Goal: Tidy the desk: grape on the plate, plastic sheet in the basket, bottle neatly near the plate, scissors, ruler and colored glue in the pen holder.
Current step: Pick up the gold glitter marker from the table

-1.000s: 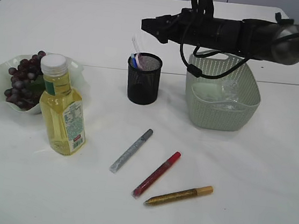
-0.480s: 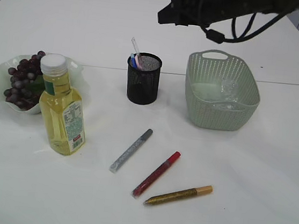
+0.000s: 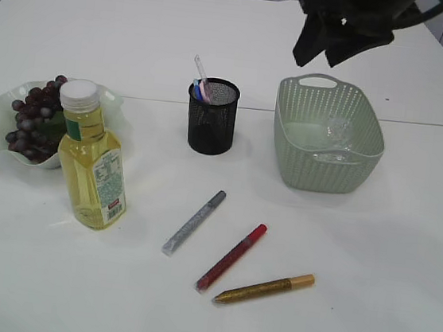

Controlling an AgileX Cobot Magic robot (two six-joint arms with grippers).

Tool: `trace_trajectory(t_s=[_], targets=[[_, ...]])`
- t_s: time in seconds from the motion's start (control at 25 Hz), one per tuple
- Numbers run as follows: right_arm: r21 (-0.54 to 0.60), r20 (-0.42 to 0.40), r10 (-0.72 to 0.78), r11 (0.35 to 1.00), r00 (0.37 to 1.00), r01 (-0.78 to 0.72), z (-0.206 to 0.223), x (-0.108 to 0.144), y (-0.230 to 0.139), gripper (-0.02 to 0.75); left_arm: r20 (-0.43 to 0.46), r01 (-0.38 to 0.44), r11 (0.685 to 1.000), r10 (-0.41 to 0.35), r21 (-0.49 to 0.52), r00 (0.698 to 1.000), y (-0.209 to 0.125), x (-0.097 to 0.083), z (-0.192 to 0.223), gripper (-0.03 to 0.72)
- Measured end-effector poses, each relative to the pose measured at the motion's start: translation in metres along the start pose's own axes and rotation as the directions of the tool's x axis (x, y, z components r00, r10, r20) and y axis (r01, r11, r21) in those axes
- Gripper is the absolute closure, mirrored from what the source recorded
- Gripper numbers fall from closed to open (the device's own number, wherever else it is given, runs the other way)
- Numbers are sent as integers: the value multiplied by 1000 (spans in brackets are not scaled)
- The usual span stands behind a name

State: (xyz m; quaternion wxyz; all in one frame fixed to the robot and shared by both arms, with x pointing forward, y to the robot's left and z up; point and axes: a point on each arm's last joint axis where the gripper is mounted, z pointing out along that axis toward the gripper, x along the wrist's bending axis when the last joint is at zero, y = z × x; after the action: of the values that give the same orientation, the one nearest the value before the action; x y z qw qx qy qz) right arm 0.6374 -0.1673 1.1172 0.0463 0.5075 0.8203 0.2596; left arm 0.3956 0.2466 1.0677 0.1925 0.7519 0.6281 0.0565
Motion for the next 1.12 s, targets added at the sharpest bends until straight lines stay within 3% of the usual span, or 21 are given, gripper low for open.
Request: trace_trajectory(t_s=[0.2, 0.4, 0.64, 0.76, 0.92, 1.04, 1.12], targets=[[42, 35, 67, 997, 997, -68, -22, 7, -29, 347, 0, 0, 1000, 0, 2, 1000, 0, 0, 0, 379], [159, 34, 141, 977, 989, -145, -20, 18, -82, 347, 0, 0, 1000, 0, 2, 1000, 0, 0, 0, 380], [248, 69, 291, 922, 954, -299, 11, 40, -143, 347, 0, 0, 1000, 0, 2, 1000, 0, 0, 0, 381], [238, 98, 403, 878, 910, -415, 31, 55, -157, 347, 0, 0, 1000, 0, 2, 1000, 0, 0, 0, 381], [83, 70, 647, 755, 759, -651, 45, 70, -154, 347, 0, 0, 1000, 0, -6, 1000, 1, 0, 0, 381], [12, 36, 834, 551, 551, -834, 56, 70, -146, 347, 1, 0, 1000, 0, -17, 1000, 2, 0, 0, 381], [7, 72, 927, 369, 368, -930, 69, 67, -148, 347, 4, 1, 999, -1, -35, 1000, 3, 0, 0, 381]])
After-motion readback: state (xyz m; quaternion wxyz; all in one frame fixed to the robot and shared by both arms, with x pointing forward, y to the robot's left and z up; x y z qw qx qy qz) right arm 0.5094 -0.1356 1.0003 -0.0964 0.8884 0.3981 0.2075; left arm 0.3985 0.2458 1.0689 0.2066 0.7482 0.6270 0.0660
